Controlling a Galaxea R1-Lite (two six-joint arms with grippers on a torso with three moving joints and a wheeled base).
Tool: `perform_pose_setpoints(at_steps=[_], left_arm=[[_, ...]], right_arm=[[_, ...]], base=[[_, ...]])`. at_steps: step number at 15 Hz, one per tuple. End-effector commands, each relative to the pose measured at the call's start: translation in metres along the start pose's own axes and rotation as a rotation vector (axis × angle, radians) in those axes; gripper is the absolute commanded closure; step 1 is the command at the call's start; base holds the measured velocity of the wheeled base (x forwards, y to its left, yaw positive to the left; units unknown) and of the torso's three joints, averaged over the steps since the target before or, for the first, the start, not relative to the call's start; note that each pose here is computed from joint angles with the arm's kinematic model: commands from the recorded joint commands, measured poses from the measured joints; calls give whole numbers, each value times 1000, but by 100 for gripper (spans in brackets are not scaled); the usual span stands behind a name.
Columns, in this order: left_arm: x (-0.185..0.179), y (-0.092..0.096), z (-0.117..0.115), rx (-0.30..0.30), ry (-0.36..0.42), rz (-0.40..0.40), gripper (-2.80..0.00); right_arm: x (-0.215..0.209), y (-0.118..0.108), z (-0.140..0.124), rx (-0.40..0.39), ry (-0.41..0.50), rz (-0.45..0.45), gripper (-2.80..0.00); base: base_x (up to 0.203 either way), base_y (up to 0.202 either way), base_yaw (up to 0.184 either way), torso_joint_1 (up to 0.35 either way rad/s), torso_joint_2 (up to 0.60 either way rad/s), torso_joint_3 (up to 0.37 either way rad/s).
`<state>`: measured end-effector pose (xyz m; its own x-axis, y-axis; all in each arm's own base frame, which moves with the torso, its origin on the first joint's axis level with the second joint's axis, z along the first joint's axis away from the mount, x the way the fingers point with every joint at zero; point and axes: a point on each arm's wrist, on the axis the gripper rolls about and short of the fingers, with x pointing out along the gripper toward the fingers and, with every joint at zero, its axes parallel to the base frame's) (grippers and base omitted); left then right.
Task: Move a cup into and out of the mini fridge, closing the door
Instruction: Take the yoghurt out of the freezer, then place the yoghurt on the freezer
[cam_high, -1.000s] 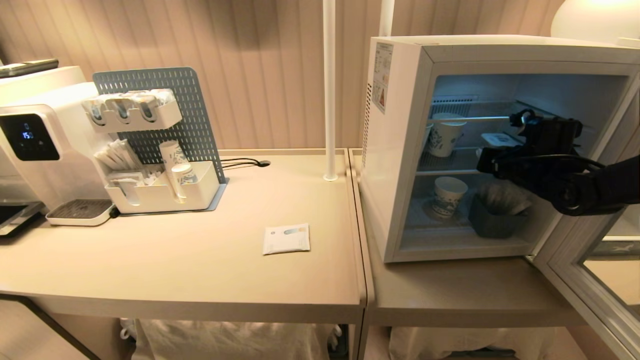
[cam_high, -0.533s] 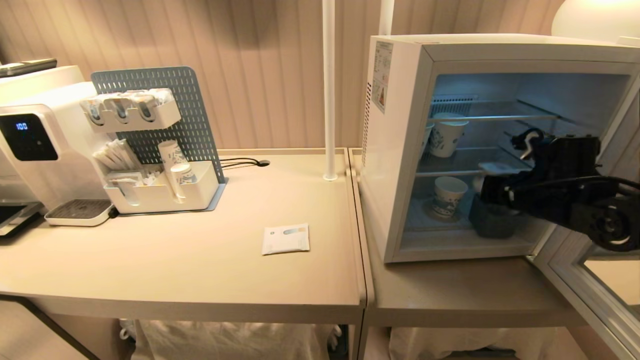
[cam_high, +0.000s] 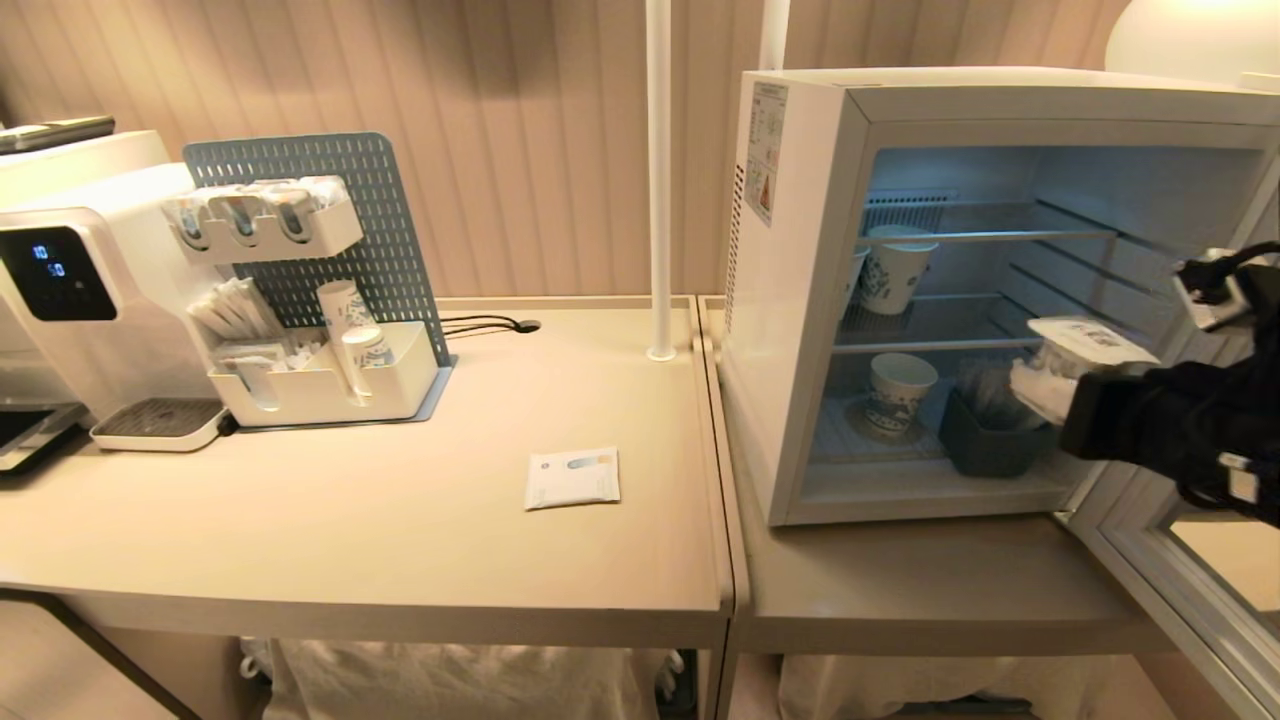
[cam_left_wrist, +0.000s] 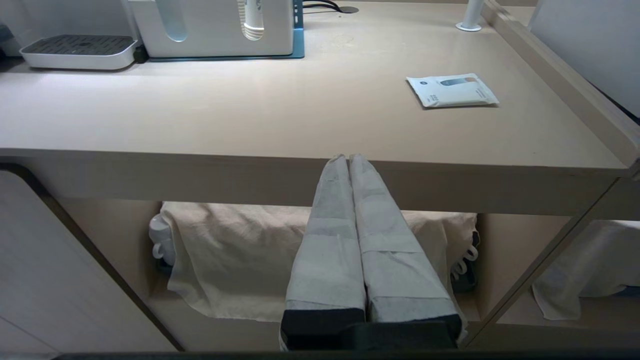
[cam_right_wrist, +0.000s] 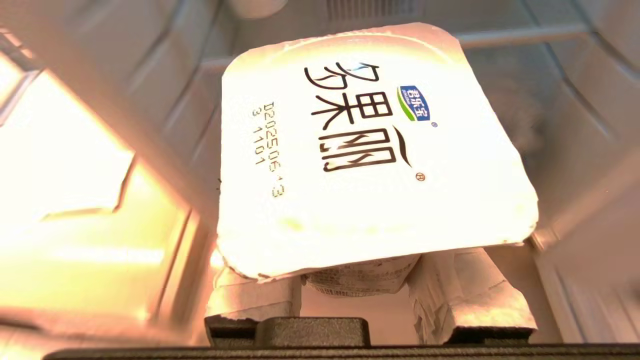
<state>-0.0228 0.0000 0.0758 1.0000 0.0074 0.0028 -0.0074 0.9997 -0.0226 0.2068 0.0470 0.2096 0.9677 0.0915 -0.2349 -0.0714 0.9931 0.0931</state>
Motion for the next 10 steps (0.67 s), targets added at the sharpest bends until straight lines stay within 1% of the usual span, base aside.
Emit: perform_pose_setpoints(at_steps=[1, 3, 6, 8, 10], left_arm=[[0, 0, 0, 0, 3, 0, 0], [0, 0, -1, 0, 4, 0, 0], [0, 0, -1, 0, 4, 0, 0], [0, 0, -1, 0, 4, 0, 0], [0, 0, 0, 0, 3, 0, 0]], right_arm=[[-56, 0, 10, 14, -107, 49, 0], [-99, -5, 3, 19, -112, 83, 0], [-153, -17, -17, 18, -95, 127, 0], [-179, -26, -36, 9, -71, 156, 0], [-192, -32, -50, 1, -46, 176, 0]], base=[[0, 0, 0, 0, 0, 0], [0, 0, 0, 0, 0, 0], [0, 0, 0, 0, 0, 0], [0, 0, 0, 0, 0, 0], [0, 0, 0, 0, 0, 0]])
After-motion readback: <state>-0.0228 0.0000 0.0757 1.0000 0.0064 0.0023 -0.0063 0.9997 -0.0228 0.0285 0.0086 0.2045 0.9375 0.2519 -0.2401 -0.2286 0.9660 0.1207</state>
